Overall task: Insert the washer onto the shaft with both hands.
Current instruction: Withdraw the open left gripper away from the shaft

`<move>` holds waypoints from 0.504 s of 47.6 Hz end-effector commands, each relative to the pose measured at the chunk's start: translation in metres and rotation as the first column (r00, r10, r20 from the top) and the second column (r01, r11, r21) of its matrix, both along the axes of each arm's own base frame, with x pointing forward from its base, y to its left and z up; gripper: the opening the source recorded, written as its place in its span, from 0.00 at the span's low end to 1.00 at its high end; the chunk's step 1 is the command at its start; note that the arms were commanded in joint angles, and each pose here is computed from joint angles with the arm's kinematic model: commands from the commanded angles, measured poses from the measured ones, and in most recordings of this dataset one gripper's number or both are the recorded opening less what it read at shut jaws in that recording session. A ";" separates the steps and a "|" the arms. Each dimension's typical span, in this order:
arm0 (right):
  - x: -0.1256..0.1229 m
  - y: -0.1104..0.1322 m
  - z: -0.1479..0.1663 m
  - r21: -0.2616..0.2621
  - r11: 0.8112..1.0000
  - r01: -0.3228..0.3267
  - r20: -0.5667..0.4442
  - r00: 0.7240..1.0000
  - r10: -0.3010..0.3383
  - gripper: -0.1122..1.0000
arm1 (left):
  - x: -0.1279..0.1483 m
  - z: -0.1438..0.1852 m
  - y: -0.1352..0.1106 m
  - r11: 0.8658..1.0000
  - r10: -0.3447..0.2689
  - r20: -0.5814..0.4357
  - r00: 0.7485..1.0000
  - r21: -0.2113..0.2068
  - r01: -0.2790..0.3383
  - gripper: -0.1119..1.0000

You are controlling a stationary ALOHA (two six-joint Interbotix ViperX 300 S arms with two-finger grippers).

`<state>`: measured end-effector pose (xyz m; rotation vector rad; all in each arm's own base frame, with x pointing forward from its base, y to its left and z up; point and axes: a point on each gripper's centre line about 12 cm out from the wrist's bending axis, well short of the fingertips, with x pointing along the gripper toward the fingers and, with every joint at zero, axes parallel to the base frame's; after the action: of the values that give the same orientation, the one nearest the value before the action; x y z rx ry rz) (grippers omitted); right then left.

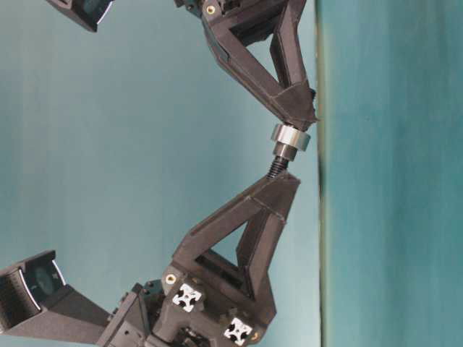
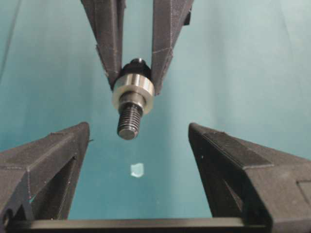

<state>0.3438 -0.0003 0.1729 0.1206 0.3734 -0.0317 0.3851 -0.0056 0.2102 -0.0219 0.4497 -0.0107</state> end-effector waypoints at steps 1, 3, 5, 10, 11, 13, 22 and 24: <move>0.002 0.001 0.009 0.011 1.000 0.002 0.031 1.000 -0.003 0.10 | -0.001 0.011 -0.001 1.000 -0.002 0.023 1.000 0.001 0.002 0.90; 0.003 0.001 0.010 0.011 1.000 0.002 0.032 0.999 -0.003 0.10 | -0.001 0.011 -0.001 1.000 -0.003 0.015 1.000 0.003 0.003 0.90; 0.003 0.001 0.010 0.011 1.000 0.002 0.032 0.999 -0.003 0.10 | -0.002 0.010 -0.001 1.000 -0.003 0.008 1.000 0.004 0.003 0.90; 0.002 0.001 0.009 0.011 1.000 0.002 0.031 1.000 -0.003 0.10 | -0.004 0.010 0.000 1.000 -0.003 0.000 1.000 0.004 0.003 0.90; 0.003 0.001 0.010 0.011 1.000 0.002 0.032 0.999 -0.003 0.10 | -0.004 0.012 0.000 1.000 -0.002 0.003 1.000 0.003 0.002 0.90; 0.002 0.001 0.009 0.011 1.000 0.002 0.031 1.000 -0.003 0.10 | -0.005 0.012 0.000 1.000 -0.002 0.005 1.000 0.003 0.002 0.90; 0.003 0.001 0.009 0.011 1.000 0.002 0.031 1.000 -0.003 0.10 | -0.008 0.013 0.000 1.000 -0.003 0.006 1.000 0.004 0.003 0.90; 0.002 0.001 0.009 0.011 1.000 0.002 0.029 1.000 -0.003 0.10 | -0.008 0.012 0.000 1.000 -0.002 0.003 1.000 0.003 0.002 0.90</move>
<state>0.3437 0.0002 0.1728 0.1204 0.3750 -0.0302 0.3765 -0.0060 0.2121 -0.0195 0.4757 -0.0114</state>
